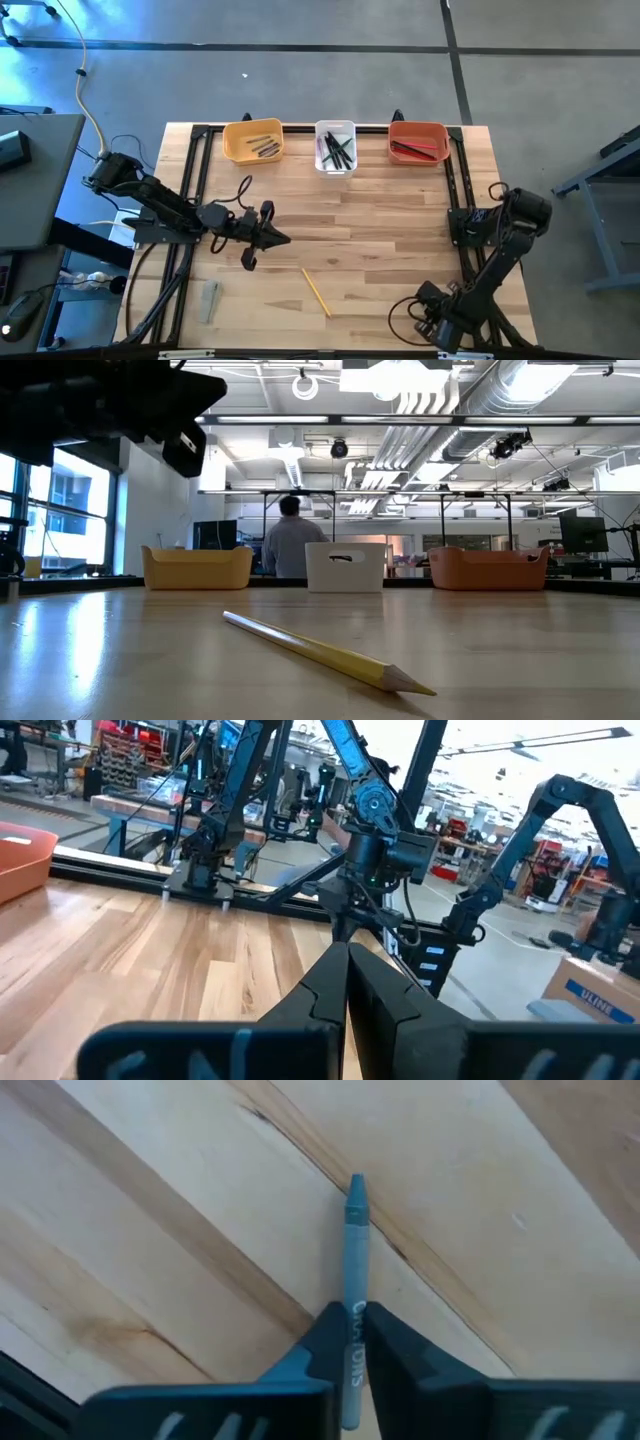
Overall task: Sort crayons/erasers/pens/pencils in bins
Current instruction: Put the gray crayon into the yellow bin
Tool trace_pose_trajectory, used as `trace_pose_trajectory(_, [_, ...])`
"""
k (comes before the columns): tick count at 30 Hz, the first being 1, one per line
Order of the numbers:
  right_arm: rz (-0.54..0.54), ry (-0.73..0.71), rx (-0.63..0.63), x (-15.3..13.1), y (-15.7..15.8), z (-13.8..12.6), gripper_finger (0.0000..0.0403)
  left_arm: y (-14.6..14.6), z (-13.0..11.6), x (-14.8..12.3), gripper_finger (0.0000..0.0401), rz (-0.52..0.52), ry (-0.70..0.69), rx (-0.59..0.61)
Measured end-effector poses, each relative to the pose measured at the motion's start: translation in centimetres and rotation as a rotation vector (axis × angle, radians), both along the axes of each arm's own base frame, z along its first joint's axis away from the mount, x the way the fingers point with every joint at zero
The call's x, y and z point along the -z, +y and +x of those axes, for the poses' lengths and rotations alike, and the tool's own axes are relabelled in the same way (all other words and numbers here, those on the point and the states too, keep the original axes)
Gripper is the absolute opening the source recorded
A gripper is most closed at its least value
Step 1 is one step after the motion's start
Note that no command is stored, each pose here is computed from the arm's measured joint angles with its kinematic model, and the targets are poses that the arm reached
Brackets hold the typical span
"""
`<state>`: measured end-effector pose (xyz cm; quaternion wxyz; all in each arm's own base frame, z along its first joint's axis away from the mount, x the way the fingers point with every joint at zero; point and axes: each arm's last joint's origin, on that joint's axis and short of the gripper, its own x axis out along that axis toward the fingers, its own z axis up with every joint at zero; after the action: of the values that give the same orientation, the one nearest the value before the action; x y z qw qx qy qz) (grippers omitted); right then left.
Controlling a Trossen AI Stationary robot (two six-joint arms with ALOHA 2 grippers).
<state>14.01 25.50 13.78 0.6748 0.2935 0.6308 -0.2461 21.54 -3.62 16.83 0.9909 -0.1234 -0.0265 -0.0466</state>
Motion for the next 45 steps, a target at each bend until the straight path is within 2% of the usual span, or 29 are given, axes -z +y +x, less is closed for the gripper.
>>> trace_pose_trajectory(2, [-0.037,-0.075,-0.028,-0.6,-0.4,0.0,0.0021,0.0,0.0,0.0,0.0,-0.005,0.0,-0.004])
trace_pose_trajectory(5, [-0.124,-0.284,-0.079,-2.4,-1.2,0.5,0.0018,0.1,0.0,0.0,0.0,-0.007,0.0,-0.029])
trace_pose_trajectory(10, [-0.354,-0.573,-0.2,-4.4,-2.8,2.4,0.0004,0.1,0.2,-0.3,0.0,-0.009,-0.011,-0.033])
trace_pose_trajectory(13, [-0.477,-0.674,-0.269,-5.3,-3.6,4.2,0.0004,0.0,0.7,-1.0,0.0001,-0.021,-0.036,-0.025])
trace_pose_trajectory(17, [-0.553,-0.752,-0.363,-6.2,-4.6,7.7,0.0002,-0.2,1.7,-2.1,0.0015,0.003,-0.069,-0.013])
trace_pose_trajectory(22, [-0.542,-0.858,-0.505,-7.7,-6.4,12.2,0.0001,-0.6,3.2,-2.7,0.0052,0.026,-0.063,0.018])
trace_pose_trajectory(27, [-0.493,-1.057,-0.656,-8.0,-9.2,15.2,0.0001,-0.8,4.1,-2.4,0.0094,0.073,-0.054,0.02])
trace_pose_trajectory(31, [-0.532,-1.265,-0.695,-7.5,-12.1,16.1,0.0001,-0.7,4.2,-2.4,0.0121,0.111,-0.06,-0.007])
trace_pose_trajectory(35, [-0.543,-1.426,-0.674,-7.6,-14.6,16.4,0.0001,-0.8,4.4,-2.8,0.0141,0.107,-0.074,-0.011])
trace_pose_trajectory(45, [-0.584,-1.445,-0.704,-8.1,-15.3,16.9,0.0001,-1.3,6.5,-3.4,0.0146,0.115,-0.081,-0.015])
